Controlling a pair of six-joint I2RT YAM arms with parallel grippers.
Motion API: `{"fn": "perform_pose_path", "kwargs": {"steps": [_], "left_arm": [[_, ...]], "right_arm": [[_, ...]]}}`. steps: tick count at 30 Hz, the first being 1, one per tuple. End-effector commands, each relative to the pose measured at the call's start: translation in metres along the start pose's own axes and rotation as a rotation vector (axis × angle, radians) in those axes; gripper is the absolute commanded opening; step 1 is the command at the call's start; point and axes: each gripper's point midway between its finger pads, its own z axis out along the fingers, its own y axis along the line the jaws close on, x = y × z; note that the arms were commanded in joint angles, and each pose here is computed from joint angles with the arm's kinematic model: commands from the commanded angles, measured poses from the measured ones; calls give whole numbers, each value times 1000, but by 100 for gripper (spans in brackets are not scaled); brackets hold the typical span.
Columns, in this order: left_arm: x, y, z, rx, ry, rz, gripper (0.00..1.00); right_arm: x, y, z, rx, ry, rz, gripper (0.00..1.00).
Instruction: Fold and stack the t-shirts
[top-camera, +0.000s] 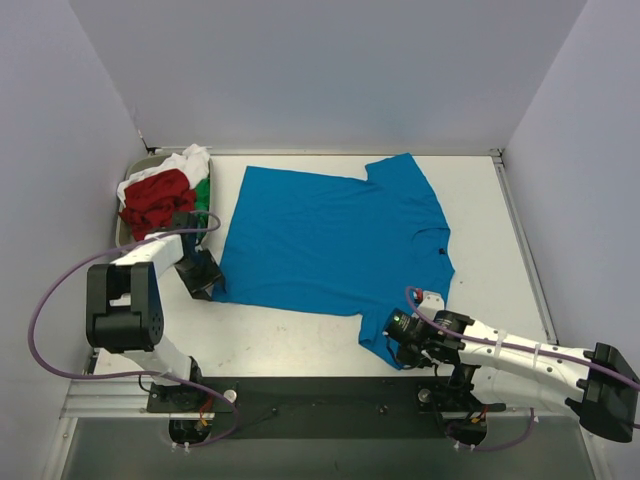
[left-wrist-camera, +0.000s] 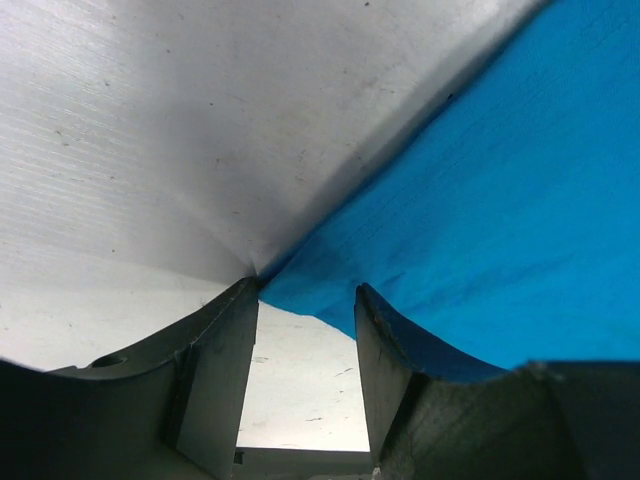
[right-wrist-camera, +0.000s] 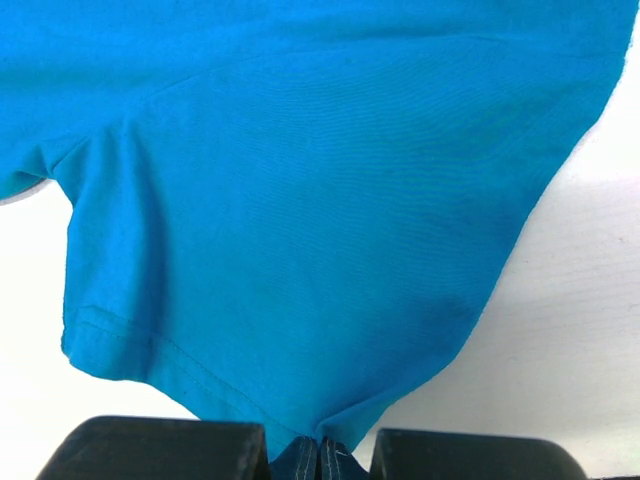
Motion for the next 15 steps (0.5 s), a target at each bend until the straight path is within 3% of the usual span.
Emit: {"fn": "perform_pose_path", "kwargs": {"steps": [1, 15], "left_arm": [[-3, 5, 3, -10, -10, -24, 53], [0, 19, -9, -32, -33, -40, 51]], "right_arm": [[-6, -5, -6, 27, -28, -12, 0], [-7, -5, -7, 31, -31, -24, 0]]}}
